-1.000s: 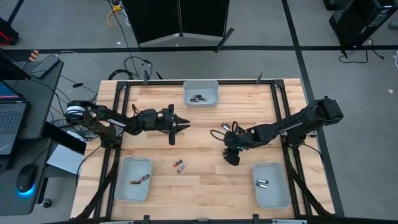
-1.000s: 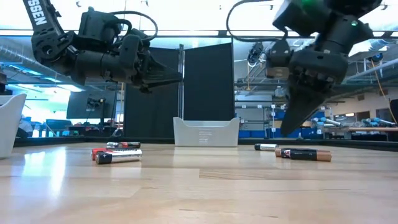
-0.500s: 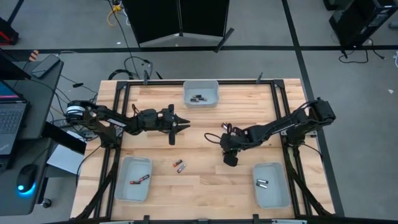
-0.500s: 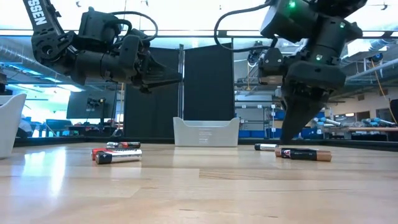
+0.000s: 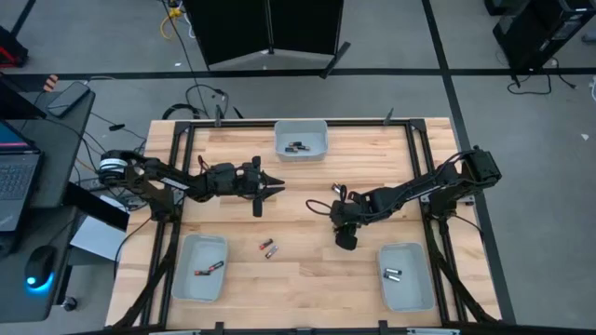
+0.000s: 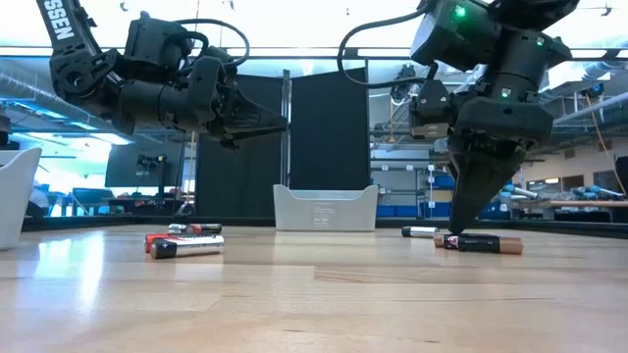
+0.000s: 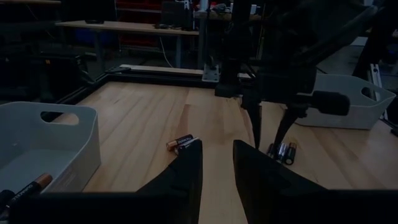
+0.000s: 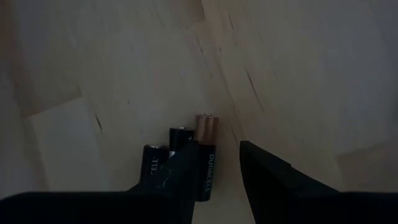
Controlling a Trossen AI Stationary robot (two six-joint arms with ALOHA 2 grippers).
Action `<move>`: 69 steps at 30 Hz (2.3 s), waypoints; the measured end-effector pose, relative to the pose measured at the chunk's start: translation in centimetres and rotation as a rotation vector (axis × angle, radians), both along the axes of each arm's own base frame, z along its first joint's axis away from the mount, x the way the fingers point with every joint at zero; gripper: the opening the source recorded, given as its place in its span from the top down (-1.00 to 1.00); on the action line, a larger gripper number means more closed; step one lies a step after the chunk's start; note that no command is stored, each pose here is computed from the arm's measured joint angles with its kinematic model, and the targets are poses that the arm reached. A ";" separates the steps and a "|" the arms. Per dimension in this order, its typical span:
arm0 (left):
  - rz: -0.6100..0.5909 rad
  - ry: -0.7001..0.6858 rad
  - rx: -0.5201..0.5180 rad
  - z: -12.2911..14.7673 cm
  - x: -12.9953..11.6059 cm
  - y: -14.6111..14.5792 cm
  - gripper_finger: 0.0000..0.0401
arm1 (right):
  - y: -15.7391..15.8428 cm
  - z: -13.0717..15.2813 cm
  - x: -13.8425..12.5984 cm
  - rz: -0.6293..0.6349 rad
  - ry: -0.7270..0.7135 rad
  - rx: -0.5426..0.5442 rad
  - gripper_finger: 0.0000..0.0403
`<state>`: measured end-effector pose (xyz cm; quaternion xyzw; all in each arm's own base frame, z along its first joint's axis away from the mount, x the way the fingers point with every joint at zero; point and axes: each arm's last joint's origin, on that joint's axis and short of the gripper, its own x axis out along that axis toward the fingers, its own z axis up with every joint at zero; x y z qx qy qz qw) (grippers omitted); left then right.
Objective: Sort batteries
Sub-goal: Put the copper battery into the top gray bin
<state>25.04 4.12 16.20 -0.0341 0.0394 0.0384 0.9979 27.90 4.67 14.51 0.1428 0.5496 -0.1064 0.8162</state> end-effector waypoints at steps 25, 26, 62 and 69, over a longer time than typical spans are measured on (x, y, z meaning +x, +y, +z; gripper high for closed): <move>-0.016 0.006 -0.009 -0.1 0.0 0.0 0.53 | -0.9 -0.3 -0.9 0.048 0.106 -0.102 0.38; -0.016 0.006 -0.009 -0.1 0.0 0.0 0.53 | -1.0 -0.3 -0.9 0.051 0.106 -0.105 0.39; 0.011 -0.093 -0.009 0.9 0.0 0.0 0.53 | -14.0 10.2 5.6 0.033 -0.160 -0.256 0.67; 0.010 -0.106 -0.007 1.0 0.0 0.0 0.53 | -19.8 10.4 8.2 0.007 -0.088 -0.288 0.67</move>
